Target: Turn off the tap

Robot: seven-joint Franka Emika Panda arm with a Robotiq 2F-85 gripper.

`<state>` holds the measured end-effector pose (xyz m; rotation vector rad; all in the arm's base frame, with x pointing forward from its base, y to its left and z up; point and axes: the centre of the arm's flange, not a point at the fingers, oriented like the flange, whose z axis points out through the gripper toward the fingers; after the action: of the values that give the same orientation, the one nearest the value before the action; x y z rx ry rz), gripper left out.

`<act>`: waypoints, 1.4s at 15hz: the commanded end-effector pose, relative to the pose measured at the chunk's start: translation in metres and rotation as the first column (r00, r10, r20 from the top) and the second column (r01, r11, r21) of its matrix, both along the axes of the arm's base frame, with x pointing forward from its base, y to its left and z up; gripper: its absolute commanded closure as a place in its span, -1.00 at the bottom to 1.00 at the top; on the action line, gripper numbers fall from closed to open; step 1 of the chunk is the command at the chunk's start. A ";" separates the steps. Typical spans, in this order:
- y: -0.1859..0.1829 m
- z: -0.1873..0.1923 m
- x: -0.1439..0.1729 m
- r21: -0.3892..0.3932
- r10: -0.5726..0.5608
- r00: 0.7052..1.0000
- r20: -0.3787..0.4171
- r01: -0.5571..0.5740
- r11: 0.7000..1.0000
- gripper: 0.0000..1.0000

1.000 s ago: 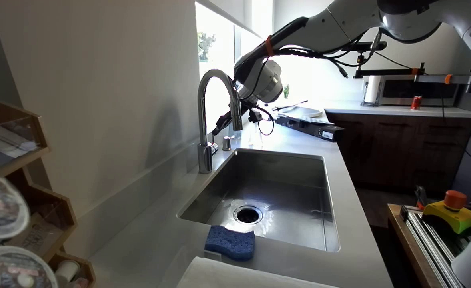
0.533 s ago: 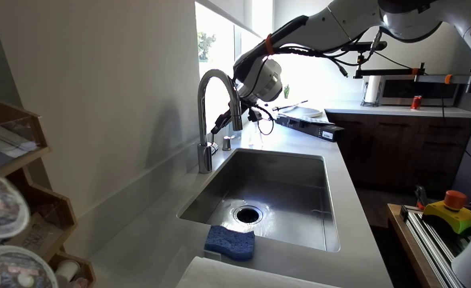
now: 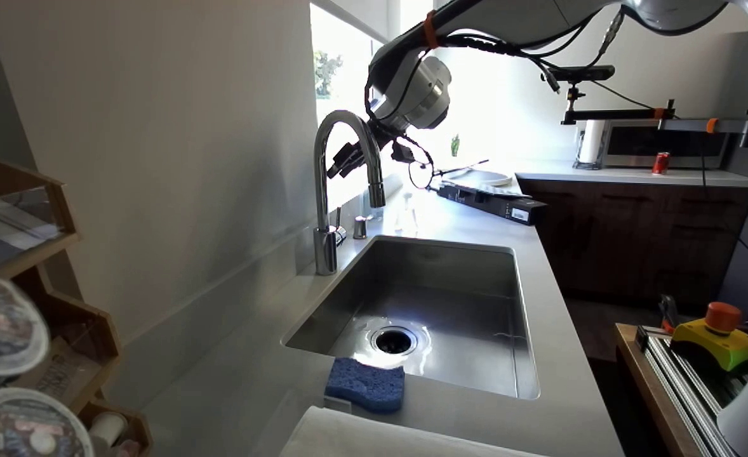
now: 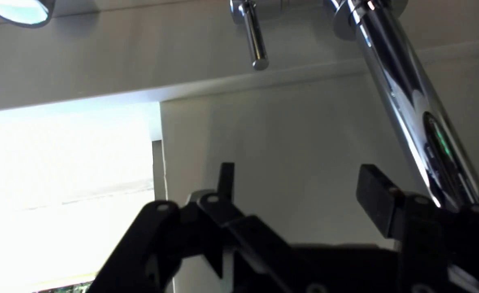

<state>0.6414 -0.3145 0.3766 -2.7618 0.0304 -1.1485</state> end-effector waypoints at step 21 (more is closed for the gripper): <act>0.006 0.039 -0.084 -0.112 -0.019 0.906 -0.424 -0.031 0.993 -1.00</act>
<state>0.5763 -0.3218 0.4088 -3.0412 -0.0078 -0.6328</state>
